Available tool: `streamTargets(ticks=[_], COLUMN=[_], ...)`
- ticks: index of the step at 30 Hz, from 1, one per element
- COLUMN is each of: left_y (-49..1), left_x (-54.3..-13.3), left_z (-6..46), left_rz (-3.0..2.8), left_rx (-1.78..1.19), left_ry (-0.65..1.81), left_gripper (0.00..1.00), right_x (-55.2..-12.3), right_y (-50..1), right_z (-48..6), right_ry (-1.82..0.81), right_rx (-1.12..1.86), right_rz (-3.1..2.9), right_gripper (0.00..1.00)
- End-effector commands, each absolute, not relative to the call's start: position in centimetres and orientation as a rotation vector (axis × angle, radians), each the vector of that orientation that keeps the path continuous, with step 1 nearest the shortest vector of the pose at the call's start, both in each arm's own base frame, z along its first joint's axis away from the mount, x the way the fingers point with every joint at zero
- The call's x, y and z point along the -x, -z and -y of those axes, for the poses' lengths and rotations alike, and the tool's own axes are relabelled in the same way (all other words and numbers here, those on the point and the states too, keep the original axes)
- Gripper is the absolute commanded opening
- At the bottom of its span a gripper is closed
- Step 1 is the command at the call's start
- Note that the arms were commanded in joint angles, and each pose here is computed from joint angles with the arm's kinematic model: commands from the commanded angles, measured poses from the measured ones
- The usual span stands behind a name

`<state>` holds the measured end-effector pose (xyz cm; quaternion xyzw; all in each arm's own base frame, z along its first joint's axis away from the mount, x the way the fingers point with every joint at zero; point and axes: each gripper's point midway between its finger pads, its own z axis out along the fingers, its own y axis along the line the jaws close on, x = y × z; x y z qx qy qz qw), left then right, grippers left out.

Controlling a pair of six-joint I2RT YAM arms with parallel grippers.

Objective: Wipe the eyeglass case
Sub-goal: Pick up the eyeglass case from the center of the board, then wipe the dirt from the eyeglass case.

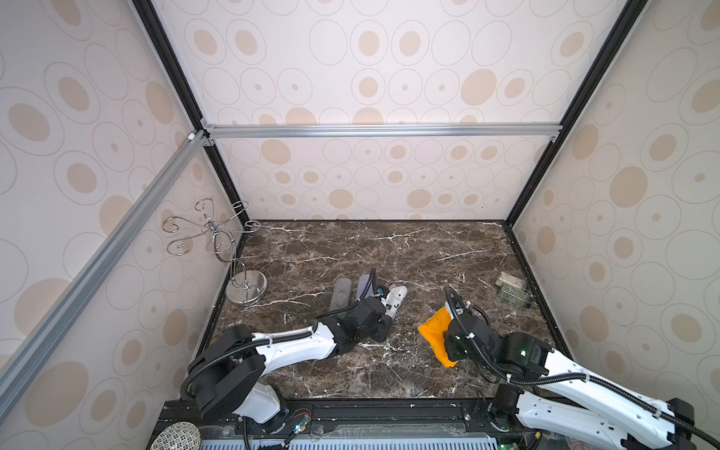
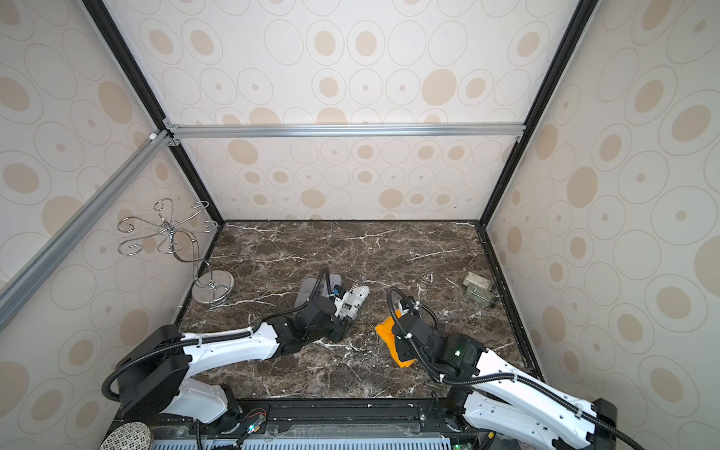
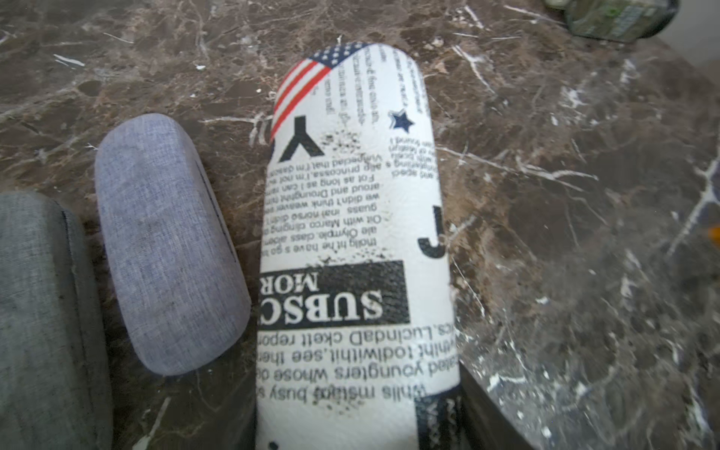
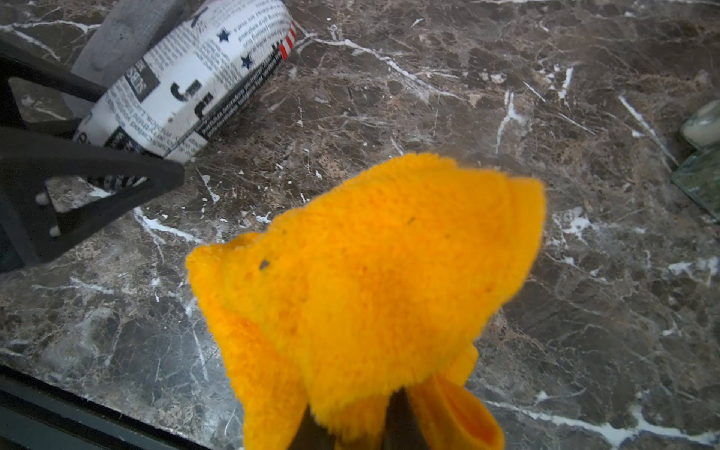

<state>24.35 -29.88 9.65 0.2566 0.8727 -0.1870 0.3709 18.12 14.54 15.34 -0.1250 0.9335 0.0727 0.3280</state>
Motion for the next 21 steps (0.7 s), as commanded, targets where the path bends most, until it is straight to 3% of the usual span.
streamTargets(ticks=[1,9,15,21], left_y=[-11.6,-12.3,-12.6,-12.4], left_x=[-23.2,-20.6,-19.1,-18.6], left_z=[30.7,31.0,31.7,32.1], left_rz=[-2.116,-2.039,-1.993,-1.991], left_rx=[-0.749,-0.826,-0.880,-0.911], left_ry=[0.577,0.695,0.716,0.686], left_gripper=[0.50,0.59,0.59,0.57], right_x=[-19.0,-21.6,-23.3,-22.3], right_y=[-17.5,-18.6,-18.5,-17.2], right_z=[-16.5,-19.3,-20.2,-22.3], right_ry=[-0.248,-0.242,-0.183,-0.306], right_rx=[0.414,0.519,0.577,0.683], right_rz=[-2.420,-2.502,-2.557,-2.604], right_gripper=[0.01,0.01,0.00,0.00])
